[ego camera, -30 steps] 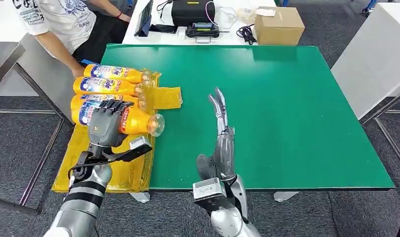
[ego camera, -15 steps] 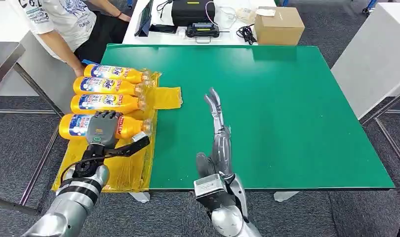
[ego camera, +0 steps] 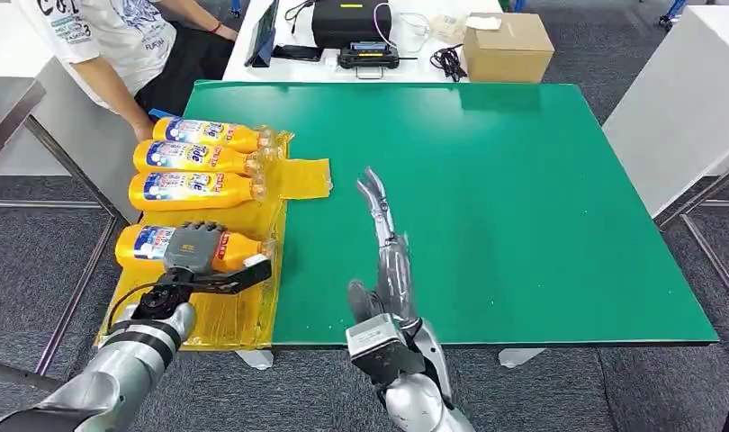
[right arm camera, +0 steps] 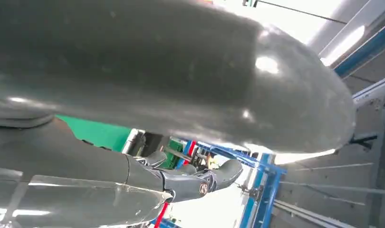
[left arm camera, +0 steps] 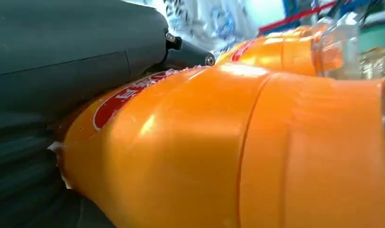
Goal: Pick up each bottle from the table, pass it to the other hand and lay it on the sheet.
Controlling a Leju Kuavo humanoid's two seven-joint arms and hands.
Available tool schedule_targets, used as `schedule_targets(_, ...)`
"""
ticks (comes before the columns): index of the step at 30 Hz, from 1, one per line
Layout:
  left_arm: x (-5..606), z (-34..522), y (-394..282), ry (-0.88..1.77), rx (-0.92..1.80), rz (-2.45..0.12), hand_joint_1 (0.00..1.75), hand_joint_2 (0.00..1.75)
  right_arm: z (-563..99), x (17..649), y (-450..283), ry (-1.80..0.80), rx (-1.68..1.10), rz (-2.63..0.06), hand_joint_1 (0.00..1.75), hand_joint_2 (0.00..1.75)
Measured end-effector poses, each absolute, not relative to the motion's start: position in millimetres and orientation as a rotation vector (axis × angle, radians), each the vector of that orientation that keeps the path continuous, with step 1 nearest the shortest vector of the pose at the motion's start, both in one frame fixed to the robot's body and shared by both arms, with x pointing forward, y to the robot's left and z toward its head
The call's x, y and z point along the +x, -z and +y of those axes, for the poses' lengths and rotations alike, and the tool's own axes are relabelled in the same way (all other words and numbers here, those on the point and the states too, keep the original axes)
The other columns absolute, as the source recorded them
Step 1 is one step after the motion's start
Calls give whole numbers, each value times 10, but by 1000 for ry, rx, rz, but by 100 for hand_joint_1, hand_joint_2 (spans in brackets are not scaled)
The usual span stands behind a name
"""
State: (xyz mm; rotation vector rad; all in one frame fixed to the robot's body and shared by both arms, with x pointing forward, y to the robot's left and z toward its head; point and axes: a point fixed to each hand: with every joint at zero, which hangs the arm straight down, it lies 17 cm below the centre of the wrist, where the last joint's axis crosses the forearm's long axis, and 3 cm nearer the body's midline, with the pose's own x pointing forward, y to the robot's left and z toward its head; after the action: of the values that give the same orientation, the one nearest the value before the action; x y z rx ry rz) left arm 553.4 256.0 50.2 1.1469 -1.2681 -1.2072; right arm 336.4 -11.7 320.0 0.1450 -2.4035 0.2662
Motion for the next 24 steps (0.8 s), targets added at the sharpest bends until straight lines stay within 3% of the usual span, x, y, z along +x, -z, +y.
schedule_targets(1,5530,2558,-483,1203,1131,-1267,0,175,-114,3362,-3196,-268,147,-2402,0,0)
schedule_targets(2,5531,2552,-470,1198,1111,-1270,0,0,-113,3360,-3190,-269,147,-2401,0,0)
schedule_targets(24,5378,1882,-425,558,-45,-1401,0,0,12,3483,-2905,-320,184,-2323,0,0)
